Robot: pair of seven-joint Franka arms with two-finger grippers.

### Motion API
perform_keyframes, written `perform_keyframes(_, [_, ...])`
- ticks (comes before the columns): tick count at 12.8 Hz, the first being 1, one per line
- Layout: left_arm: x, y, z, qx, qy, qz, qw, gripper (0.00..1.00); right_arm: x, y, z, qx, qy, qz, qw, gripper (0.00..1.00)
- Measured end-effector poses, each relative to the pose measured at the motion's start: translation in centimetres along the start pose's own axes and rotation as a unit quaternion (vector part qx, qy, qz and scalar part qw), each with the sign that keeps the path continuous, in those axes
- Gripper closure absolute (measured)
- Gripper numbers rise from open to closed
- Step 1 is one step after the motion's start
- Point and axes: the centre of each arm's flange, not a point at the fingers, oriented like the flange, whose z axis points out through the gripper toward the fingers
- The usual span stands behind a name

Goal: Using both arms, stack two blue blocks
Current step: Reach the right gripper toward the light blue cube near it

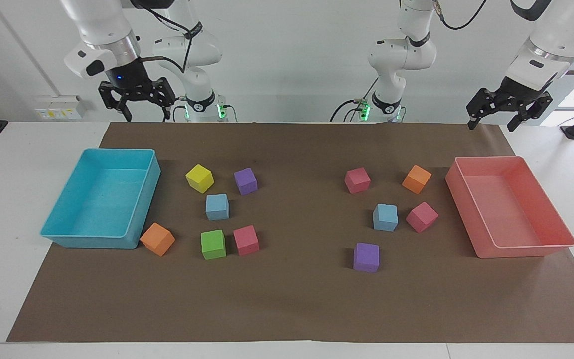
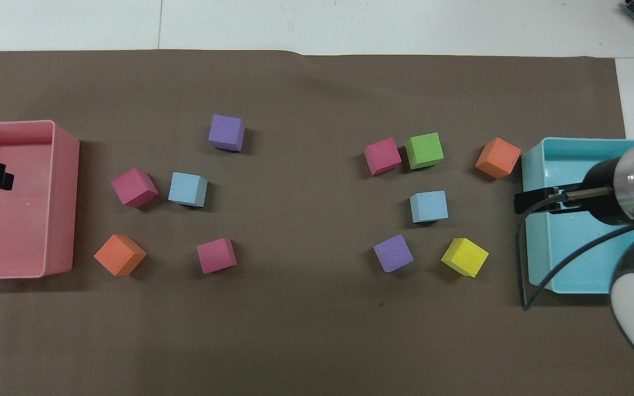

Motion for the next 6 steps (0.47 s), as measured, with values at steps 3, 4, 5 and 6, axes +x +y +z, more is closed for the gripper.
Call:
perform_keyframes(3, [0.0,0.0,0.0,0.000,0.000,0.000,1.000,0.00,2.6,-0.4,5.3,0.000,-0.010,0.001,1.000,0.00])
perform_keyframes(4, [0.0,0.0,0.0,0.000,0.000,0.000,1.000,0.00,3.3,-0.9,7.5,-0.001,-0.013,-0.003,1.000,0.00])
perform_keyframes(5, [0.0,0.0,0.0,0.000,0.000,0.000,1.000,0.00,3.9,-1.6,9.8,0.000,-0.016,-0.006,1.000,0.00])
perform_keyframes(6, [0.0,0.0,0.0,0.000,0.000,0.000,1.000,0.00,4.3,-2.3,12.2,0.002,-0.018,-0.011,1.000,0.00])
